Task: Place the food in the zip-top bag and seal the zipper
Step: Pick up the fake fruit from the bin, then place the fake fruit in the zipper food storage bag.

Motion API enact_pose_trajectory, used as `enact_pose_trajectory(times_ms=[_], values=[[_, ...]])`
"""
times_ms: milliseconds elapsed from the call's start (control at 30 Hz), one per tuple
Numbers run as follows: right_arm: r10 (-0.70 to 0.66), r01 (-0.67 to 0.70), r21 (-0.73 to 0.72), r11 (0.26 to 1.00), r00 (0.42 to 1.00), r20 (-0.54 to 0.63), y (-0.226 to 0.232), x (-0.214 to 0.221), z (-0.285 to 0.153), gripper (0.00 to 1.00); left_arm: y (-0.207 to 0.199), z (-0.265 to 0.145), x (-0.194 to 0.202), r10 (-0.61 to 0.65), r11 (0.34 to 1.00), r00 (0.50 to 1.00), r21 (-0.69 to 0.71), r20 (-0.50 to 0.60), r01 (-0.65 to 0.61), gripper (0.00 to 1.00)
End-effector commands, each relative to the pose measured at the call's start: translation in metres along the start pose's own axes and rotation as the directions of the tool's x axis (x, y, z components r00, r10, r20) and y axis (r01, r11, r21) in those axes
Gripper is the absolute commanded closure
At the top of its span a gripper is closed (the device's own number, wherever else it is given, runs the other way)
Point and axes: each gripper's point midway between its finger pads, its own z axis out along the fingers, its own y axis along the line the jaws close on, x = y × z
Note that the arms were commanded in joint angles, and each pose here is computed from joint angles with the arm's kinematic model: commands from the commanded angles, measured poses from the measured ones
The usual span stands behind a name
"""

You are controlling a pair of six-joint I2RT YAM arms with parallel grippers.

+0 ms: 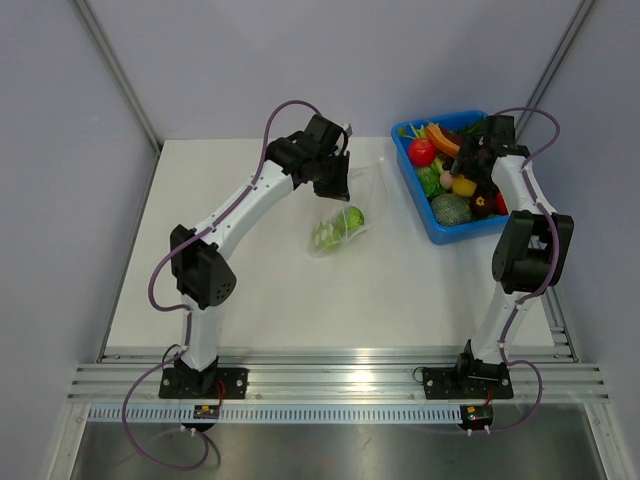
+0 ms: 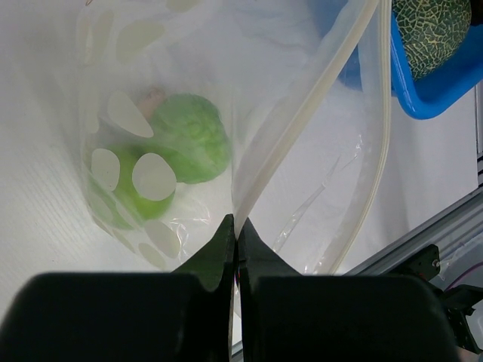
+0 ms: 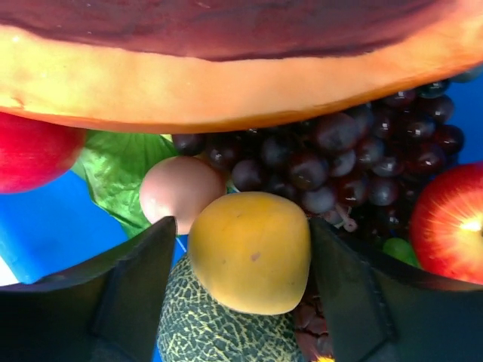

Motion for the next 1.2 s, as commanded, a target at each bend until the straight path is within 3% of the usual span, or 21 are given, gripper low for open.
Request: enact_pose_trajectory(times_ms=[0, 100, 133, 233, 467, 800, 1167], values=[[-0.005, 0.006, -0.064, 0.998, 1.000, 0.015, 0.014, -0.016, -0.009, 0.24, -0.009, -0.006, -0.022, 0.003, 1.000, 0.998, 0.027, 0.064, -0.005, 1.00], [0.001, 0.000, -0.075, 0.997, 1.000, 0.024, 0.016, -0.018, -0.016, 0.44, -0.013, -0.006, -0.026, -0.002, 0.999, 0.998, 0.036, 0.068, -0.001, 1.00], [0.008, -0.006, -0.077, 0.997, 1.000, 0.029, 0.016, -0.019, -0.019, 0.55, -0.014, -0.006, -0.028, -0.005, 0.999, 0.997, 0.039, 0.073, 0.003, 1.00], [0.022, -0.016, -0.079, 0.997, 0.997, 0.069, 0.016, -0.025, -0.035, 0.64, -0.014, -0.007, -0.027, -0.009, 0.999, 0.997, 0.039, 0.074, 0.006, 1.00], [0.042, -0.022, -0.118, 0.993, 0.985, 0.169, 0.022, -0.047, -0.083, 0.66, -0.012, -0.002, -0.023, -0.025, 0.999, 0.998, 0.037, 0.062, 0.023, 1.00], [0.082, -0.031, -0.220, 0.975, 0.971, 0.226, 0.038, -0.054, -0.131, 0.66, -0.014, 0.002, -0.027, -0.036, 0.999, 0.998, 0.040, 0.057, 0.034, 1.00], [0.071, 0.057, -0.386, 0.921, 0.948, 0.310, 0.094, -0.045, -0.215, 0.66, -0.017, 0.003, -0.028, -0.049, 0.998, 0.997, 0.054, 0.057, 0.046, 1.00]])
